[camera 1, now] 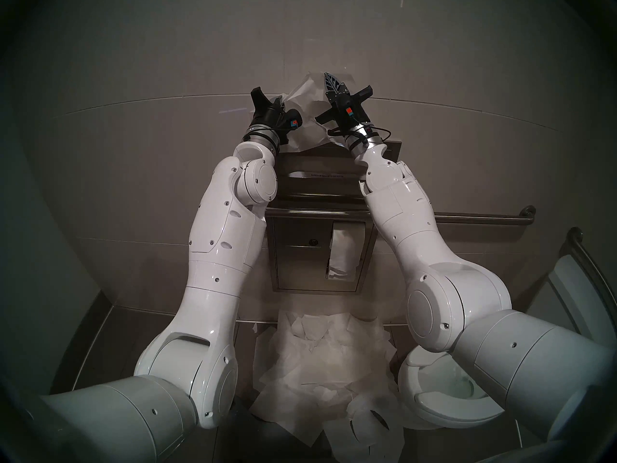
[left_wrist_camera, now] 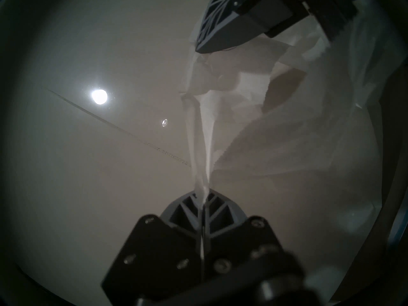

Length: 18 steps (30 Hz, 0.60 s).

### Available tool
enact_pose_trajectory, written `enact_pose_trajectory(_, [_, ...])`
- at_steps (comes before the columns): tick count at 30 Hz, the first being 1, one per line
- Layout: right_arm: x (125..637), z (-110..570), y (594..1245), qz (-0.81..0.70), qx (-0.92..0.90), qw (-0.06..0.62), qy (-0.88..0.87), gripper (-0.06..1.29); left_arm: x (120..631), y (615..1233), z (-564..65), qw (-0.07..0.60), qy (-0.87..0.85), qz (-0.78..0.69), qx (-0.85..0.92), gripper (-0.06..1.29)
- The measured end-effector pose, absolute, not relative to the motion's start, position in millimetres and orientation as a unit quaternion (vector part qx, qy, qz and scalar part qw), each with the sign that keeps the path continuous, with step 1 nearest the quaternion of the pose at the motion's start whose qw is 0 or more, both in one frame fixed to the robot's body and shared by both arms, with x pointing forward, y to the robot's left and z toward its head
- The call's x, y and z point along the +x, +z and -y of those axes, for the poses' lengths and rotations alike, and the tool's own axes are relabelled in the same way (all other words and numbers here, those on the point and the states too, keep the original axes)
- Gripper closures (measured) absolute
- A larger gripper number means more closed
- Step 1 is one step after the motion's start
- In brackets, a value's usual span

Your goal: Take out a toilet seat cover

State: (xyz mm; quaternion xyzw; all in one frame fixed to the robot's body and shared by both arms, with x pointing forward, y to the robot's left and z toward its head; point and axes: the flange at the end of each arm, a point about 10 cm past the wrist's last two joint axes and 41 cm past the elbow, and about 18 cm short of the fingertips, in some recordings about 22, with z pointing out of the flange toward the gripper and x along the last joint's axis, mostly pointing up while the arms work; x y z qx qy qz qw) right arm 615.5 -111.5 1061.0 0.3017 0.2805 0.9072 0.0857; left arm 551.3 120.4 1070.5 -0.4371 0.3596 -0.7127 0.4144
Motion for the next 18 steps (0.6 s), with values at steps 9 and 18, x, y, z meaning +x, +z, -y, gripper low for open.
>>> enact_pose_trajectory(9, [618.1,121.4,1090.0,-0.284,0.272,0.103,0.914,1.27,552.6,1087.9,-120.9,0.406,-0.729,-0.341,-0.433,1.25])
enact_pose_trajectory(18, [624.0,120.3,1094.9,-0.291,0.265,0.105,0.913,1.27,548.4,1096.0,-119.1,0.394,-0.743,-0.328,-0.43,1.25])
